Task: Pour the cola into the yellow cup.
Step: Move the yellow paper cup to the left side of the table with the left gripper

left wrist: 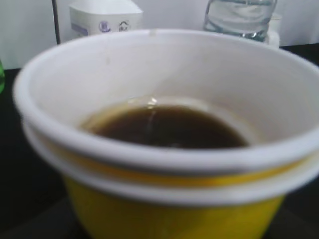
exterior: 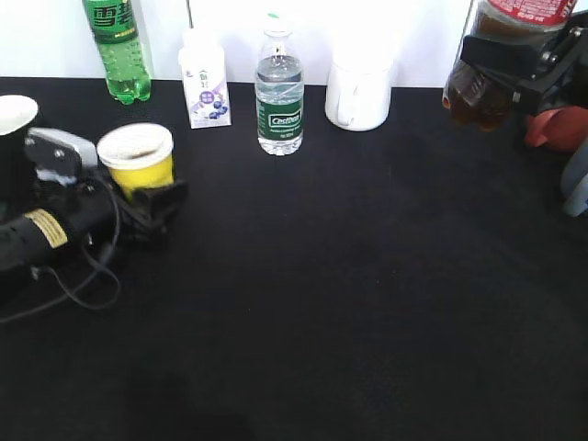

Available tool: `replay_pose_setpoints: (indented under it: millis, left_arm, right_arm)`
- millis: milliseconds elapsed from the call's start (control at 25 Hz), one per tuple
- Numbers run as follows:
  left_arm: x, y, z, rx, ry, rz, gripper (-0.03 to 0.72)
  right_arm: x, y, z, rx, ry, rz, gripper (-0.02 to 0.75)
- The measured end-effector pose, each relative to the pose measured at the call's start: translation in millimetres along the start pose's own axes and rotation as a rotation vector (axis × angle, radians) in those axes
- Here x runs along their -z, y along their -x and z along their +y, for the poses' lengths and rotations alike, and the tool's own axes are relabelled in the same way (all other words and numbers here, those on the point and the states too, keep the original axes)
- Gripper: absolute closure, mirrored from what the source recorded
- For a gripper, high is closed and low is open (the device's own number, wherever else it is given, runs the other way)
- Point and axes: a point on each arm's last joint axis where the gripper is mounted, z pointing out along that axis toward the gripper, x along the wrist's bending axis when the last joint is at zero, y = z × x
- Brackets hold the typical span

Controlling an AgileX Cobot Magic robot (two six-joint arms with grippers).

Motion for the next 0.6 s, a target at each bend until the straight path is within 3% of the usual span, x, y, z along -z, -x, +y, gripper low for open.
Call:
replay_pose_setpoints:
  millis: [160, 320, 600]
  left_arm:
    - [-0.4, 0.1, -0.3, -0.003, -0.007, -0.003, 0.241]
    - [-0.5, 0.7, -1.9, -0.020, -0.031, -0.010, 0.091]
    - [32.2, 6.9, -13.9, 0.038, -0.009, 0.077, 0.057]
  right_arm:
    - [0.0, 0.0, 0.0, 0.000, 0.000, 0.000, 0.321]
    - [0.0, 0.0, 0.0, 0.000, 0.000, 0.000, 0.321]
    - [0.0, 0.0, 0.0, -0.002, 0.000, 0.000, 0.321]
